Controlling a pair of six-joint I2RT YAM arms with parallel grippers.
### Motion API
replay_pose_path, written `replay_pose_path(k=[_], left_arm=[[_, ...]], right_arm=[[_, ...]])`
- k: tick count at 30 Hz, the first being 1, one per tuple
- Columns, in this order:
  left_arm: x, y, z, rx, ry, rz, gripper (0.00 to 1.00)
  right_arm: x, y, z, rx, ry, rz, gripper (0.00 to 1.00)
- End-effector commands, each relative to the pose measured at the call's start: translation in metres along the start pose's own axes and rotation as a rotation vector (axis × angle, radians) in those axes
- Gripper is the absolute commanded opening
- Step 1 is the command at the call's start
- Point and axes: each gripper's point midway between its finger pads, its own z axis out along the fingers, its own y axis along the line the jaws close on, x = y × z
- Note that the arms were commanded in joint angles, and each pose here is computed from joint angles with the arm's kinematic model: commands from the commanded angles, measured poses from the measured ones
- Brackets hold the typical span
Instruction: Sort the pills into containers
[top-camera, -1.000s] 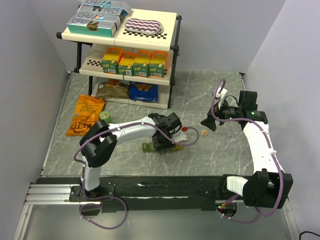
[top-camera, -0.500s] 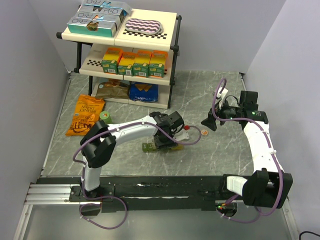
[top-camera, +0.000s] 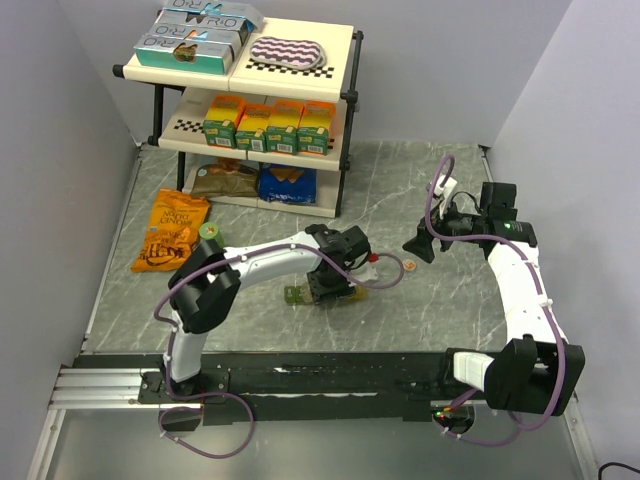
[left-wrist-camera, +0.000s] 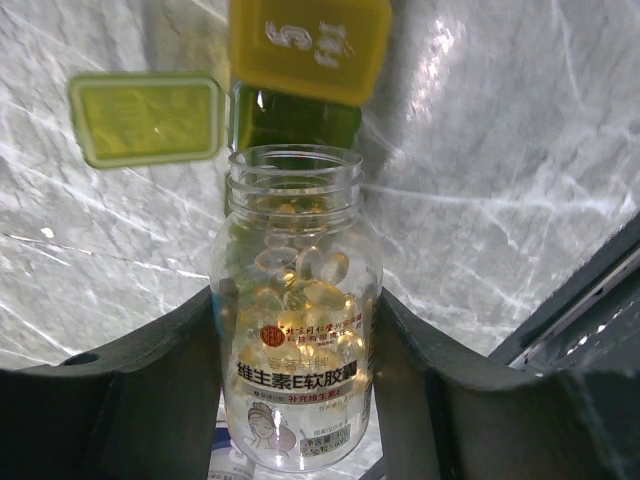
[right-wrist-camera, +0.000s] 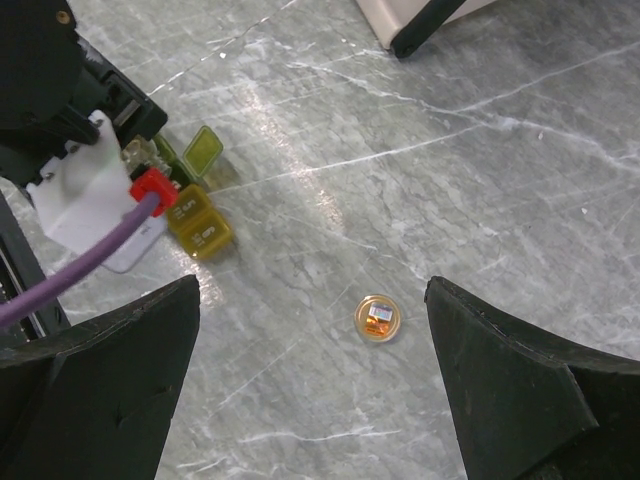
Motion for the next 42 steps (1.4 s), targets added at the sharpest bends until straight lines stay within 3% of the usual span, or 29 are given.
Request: replay_pose_path(k=[1,10,23,30,37,42], left_arm=[[-0.01,-0.001,-0.002,0.003,0.005,-0.051,0.01],[-0.003,0.003,-0.002,-0.038,0.044,-0.073,0.01],[-0.007,0.016,-0.024,-0.146,0.011,-0.054,0.01],[0.004,0.005,-0.009,-0.105,0.055,-0.034,0.01],[-0.004,0.007,-0.023,-0.051,-0.014,-0.075,0.01],[0.005,0.008,-0.018,-0.072,0.005,-0.072,0.01]], right_arm=[[-0.008,0.002,-0.002,-0.024,-0.029,-0.014,1.0],[-0.006,0.003,-0.001,-0.035,-0.027,-0.007,1.0],[-0.005,0.003,0.0,-0.041,-0.025,-0.001,1.0],[-0.004,0.002,-0.001,-0.04,-0.026,-0.001,1.0],[-0.005,0.003,-0.001,-0.046,-0.029,0.0,1.0],[-0.005,0.003,-0.002,-0.045,-0.03,0.0,1.0]])
